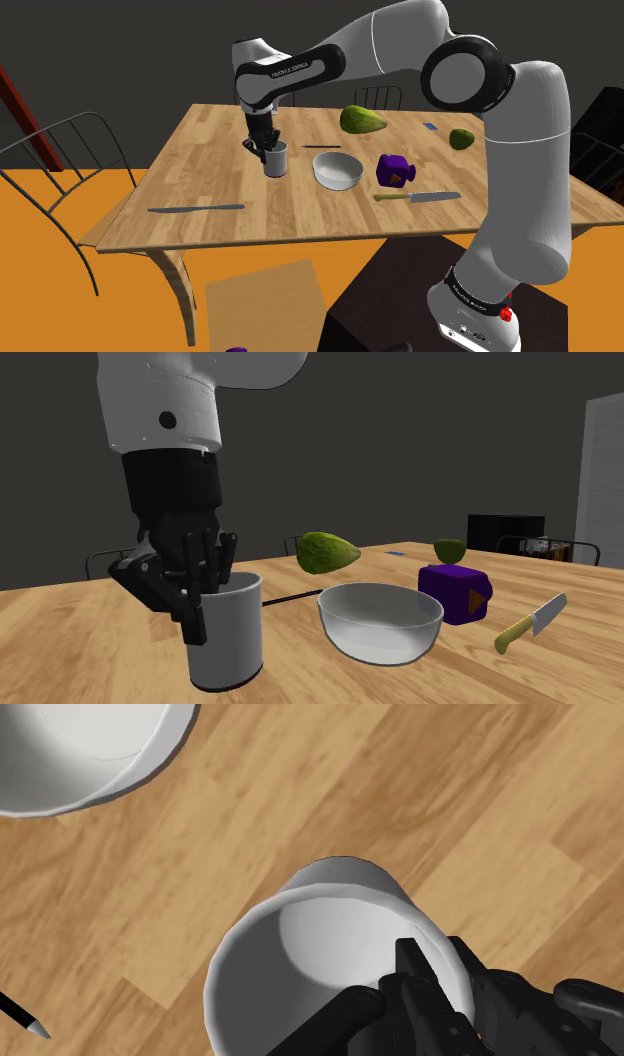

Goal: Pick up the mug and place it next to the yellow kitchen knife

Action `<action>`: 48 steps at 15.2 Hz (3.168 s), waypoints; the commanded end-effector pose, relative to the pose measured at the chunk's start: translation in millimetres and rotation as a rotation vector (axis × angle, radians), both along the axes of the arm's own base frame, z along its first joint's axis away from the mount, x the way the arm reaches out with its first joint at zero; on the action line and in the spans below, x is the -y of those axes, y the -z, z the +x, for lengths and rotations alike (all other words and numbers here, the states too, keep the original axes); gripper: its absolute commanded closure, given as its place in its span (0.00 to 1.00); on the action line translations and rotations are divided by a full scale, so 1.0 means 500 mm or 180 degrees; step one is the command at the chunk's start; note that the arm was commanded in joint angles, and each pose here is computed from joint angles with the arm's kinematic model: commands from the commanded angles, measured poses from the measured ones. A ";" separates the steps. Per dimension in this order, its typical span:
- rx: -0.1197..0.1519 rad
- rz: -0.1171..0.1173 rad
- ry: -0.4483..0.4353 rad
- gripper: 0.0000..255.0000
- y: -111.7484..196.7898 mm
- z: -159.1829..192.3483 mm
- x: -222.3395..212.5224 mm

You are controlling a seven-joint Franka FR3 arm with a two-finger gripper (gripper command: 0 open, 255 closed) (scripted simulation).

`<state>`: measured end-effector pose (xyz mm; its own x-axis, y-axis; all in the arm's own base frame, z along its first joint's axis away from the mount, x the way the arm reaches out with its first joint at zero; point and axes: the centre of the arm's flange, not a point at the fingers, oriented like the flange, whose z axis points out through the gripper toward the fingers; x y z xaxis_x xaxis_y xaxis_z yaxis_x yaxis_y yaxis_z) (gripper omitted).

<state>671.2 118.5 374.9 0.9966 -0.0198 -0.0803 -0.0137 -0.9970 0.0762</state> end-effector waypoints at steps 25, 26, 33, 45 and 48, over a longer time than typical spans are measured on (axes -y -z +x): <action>0.0000 0.0000 0.0000 1.00 -0.275 0.000 -0.001; 0.0000 0.0000 0.0000 1.00 -0.285 0.000 -0.001; 0.0000 0.0000 0.0000 1.00 -0.294 -0.114 0.109; 0.0000 0.0000 0.0000 1.00 -0.295 -0.343 0.328; 0.0000 0.0000 0.0000 1.00 -0.295 -0.400 0.383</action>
